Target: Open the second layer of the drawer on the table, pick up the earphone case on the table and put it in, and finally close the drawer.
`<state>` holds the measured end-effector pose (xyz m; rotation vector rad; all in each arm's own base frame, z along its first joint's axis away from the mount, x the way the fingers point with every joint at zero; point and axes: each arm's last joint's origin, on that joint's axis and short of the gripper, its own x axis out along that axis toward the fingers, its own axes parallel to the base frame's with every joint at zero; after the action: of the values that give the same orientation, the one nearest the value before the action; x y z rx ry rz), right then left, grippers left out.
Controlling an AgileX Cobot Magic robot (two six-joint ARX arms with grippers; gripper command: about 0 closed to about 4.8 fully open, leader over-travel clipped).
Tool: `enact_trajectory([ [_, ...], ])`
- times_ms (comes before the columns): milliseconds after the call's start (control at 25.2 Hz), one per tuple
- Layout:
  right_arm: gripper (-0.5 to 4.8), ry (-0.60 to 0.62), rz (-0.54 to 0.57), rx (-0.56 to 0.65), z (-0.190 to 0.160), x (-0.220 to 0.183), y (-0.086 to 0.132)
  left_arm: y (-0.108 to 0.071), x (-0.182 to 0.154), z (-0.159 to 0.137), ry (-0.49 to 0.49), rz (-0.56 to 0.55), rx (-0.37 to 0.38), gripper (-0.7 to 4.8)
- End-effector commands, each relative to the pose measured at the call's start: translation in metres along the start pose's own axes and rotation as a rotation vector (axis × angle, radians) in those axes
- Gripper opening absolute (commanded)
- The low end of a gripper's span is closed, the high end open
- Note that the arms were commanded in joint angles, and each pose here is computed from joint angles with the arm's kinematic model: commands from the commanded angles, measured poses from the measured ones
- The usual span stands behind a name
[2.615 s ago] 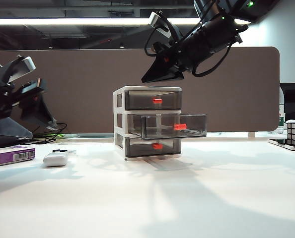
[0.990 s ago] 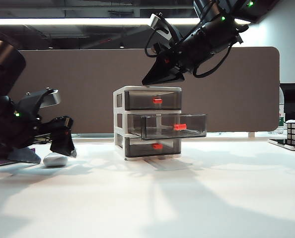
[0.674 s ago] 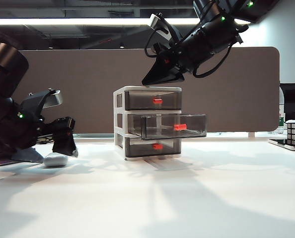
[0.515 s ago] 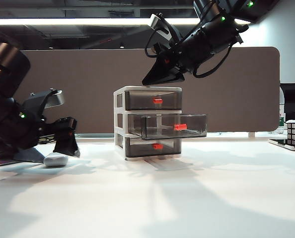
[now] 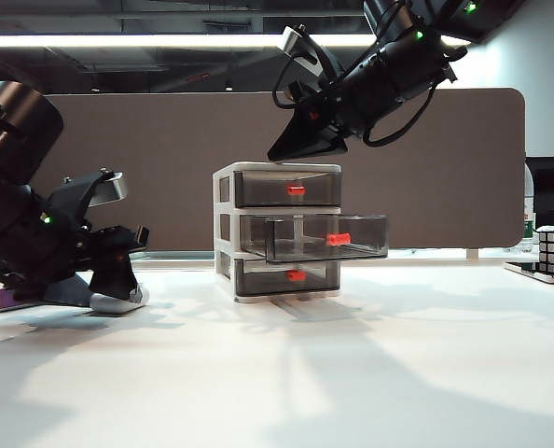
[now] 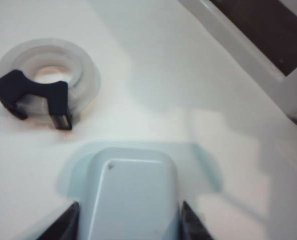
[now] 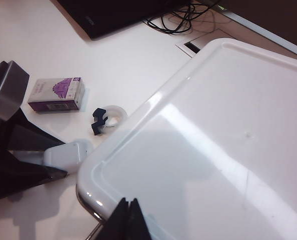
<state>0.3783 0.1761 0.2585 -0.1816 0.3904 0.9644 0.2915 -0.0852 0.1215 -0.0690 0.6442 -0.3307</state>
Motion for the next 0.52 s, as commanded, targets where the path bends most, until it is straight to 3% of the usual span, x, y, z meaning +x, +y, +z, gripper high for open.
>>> enact_trajectory([
  [40,-0.04,-0.019,-0.015,-0.01,0.0052,-0.0018,0.0002,0.0008,0.0006,-0.0081,0.064,0.001,-0.01,1.78],
  [515,-0.03,-0.019,-0.018,-0.01,0.0052,-0.0018,0.0002,-0.0009,-0.0027,-0.0005,0.013,-0.018,0.0,1.78],
])
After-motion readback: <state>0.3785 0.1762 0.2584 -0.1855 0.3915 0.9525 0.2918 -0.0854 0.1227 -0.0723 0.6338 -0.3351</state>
